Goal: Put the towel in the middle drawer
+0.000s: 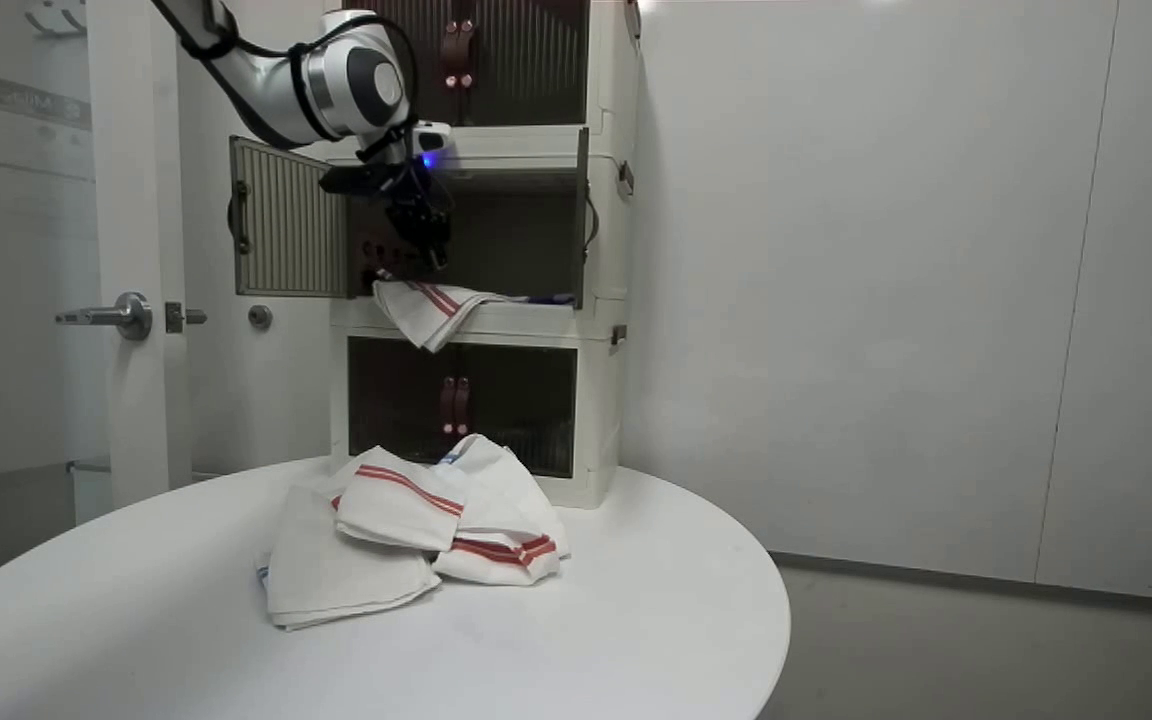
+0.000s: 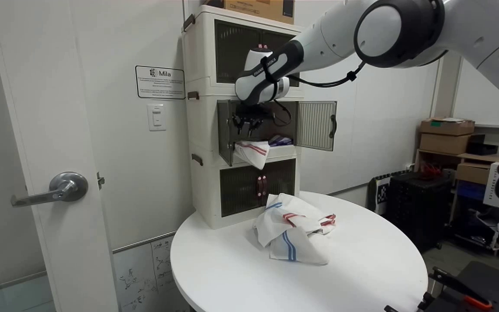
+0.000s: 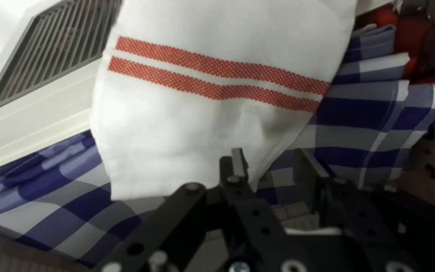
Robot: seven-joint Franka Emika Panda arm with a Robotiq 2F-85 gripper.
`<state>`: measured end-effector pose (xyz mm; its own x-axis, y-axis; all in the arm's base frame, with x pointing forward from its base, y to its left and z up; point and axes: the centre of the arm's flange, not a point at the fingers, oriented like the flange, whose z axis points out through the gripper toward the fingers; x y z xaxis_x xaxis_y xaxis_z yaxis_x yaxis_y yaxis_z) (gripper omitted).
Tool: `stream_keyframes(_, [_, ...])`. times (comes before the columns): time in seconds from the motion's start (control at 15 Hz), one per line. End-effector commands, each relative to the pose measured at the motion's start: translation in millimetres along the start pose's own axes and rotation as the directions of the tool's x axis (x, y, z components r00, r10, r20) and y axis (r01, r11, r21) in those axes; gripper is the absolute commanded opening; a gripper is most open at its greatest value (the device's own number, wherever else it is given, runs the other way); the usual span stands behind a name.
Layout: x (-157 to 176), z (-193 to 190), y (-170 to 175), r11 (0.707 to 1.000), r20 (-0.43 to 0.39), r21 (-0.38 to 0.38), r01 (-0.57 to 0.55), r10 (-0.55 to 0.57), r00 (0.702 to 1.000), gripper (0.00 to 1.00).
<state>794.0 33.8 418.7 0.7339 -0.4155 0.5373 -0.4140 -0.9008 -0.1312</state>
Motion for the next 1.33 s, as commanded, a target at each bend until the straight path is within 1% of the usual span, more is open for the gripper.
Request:
stream_keyframes(0.0, [13,11,-16,1.000,-0.040,0.007,-0.008,0.008,0.999,0.70])
stream_keyframes(0.07, [21,6,-17,1.000,-0.039,0.007,-0.008,0.009,0.999,0.76])
stream_keyframes(0.27, [15,0,-12,1.000,-0.033,-0.001,-0.012,0.012,0.999,0.99])
stream_keyframes(0.47, [10,-10,-3,1.000,0.019,-0.011,-0.023,0.023,1.000,1.00])
stream_keyframes(0.67, [3,-16,10,0.999,0.089,-0.032,-0.032,0.035,0.995,1.00])
stream_keyframes(0.93, [-15,-24,23,0.996,0.184,-0.087,0.031,-0.015,0.983,1.00])
stream_keyframes(1.0, [-21,-23,24,0.995,0.210,-0.089,0.043,-0.024,0.977,1.00])
stream_keyframes(1.07, [-26,-22,25,0.995,0.220,-0.091,0.043,-0.022,0.975,1.00])
stream_keyframes(1.2, [-37,-17,27,0.996,0.183,-0.084,0.025,-0.009,0.983,1.00])
stream_keyframes(1.27, [-41,-13,28,0.995,0.173,-0.095,0.033,-0.016,0.985,1.00])
